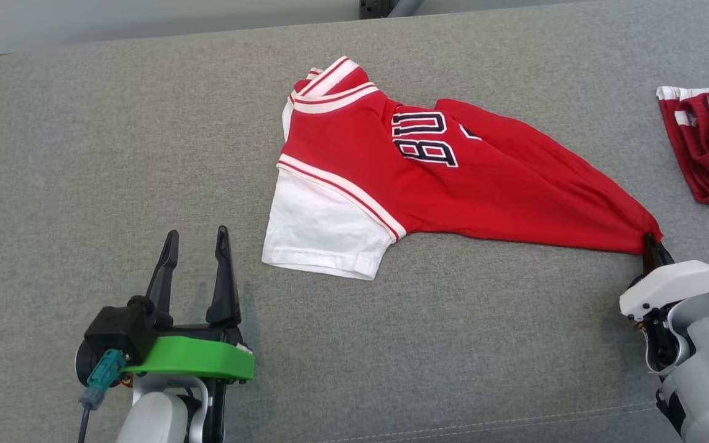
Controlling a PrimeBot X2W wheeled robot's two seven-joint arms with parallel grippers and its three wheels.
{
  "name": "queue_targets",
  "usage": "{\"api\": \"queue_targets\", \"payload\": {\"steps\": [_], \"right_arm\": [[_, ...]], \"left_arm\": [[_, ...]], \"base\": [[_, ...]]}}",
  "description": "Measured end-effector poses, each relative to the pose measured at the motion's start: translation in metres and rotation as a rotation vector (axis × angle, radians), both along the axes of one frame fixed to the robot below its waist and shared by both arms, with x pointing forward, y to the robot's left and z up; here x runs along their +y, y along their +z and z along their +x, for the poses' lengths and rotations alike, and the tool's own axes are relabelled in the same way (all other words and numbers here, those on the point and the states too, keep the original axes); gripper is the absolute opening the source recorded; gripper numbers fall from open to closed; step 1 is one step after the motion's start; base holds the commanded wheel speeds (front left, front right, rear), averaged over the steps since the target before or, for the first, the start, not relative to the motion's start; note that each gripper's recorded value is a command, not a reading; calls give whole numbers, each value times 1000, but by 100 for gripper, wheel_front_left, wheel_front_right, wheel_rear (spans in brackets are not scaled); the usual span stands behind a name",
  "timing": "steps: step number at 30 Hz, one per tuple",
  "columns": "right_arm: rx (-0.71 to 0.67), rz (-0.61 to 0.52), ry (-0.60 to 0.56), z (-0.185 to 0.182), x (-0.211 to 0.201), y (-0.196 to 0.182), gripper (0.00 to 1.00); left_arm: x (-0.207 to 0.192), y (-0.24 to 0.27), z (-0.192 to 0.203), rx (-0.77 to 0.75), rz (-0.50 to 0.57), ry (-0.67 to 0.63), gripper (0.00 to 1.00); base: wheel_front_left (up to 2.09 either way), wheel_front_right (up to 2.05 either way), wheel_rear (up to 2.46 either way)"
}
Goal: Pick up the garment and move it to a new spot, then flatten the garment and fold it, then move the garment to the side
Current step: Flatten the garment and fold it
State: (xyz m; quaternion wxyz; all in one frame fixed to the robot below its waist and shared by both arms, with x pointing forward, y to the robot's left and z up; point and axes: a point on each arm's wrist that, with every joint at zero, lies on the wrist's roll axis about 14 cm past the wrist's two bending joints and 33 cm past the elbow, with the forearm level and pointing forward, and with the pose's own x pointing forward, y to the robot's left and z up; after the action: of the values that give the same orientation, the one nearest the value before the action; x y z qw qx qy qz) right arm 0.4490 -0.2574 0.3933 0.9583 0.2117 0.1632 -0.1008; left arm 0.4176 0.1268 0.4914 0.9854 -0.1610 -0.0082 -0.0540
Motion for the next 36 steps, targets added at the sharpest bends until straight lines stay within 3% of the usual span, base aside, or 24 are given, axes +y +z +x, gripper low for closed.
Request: {"api": "queue_targets", "payload": {"steps": [1, 2, 3, 14, 25, 36], "right_arm": [[-7, 0, -6, -1, -1, 2, 39], [-15, -4, -6, -2, -2, 3, 97], [-20, -10, -7, -3, -3, 4, 100], [-45, -80, -34, -42, -9, 3, 100], [-300, -200, 57, -37, 19, 80, 100], [-515, -298, 203, -69, 72, 146, 100]], "left_arm": [[-2, 0, 0, 0, -1, -4, 100], [-3, 0, 1, 0, -1, -7, 100], [-4, 0, 1, 0, -2, -11, 100], [-9, -2, -4, 7, -5, -25, 100], [-16, 11, -16, -24, -15, -48, 100], [0, 19, -53, -44, 28, -3, 100]], "base": [[0, 0, 0], [0, 0, 0], [0, 0, 0], [0, 0, 0], [0, 0, 0], [0, 0, 0]]}}
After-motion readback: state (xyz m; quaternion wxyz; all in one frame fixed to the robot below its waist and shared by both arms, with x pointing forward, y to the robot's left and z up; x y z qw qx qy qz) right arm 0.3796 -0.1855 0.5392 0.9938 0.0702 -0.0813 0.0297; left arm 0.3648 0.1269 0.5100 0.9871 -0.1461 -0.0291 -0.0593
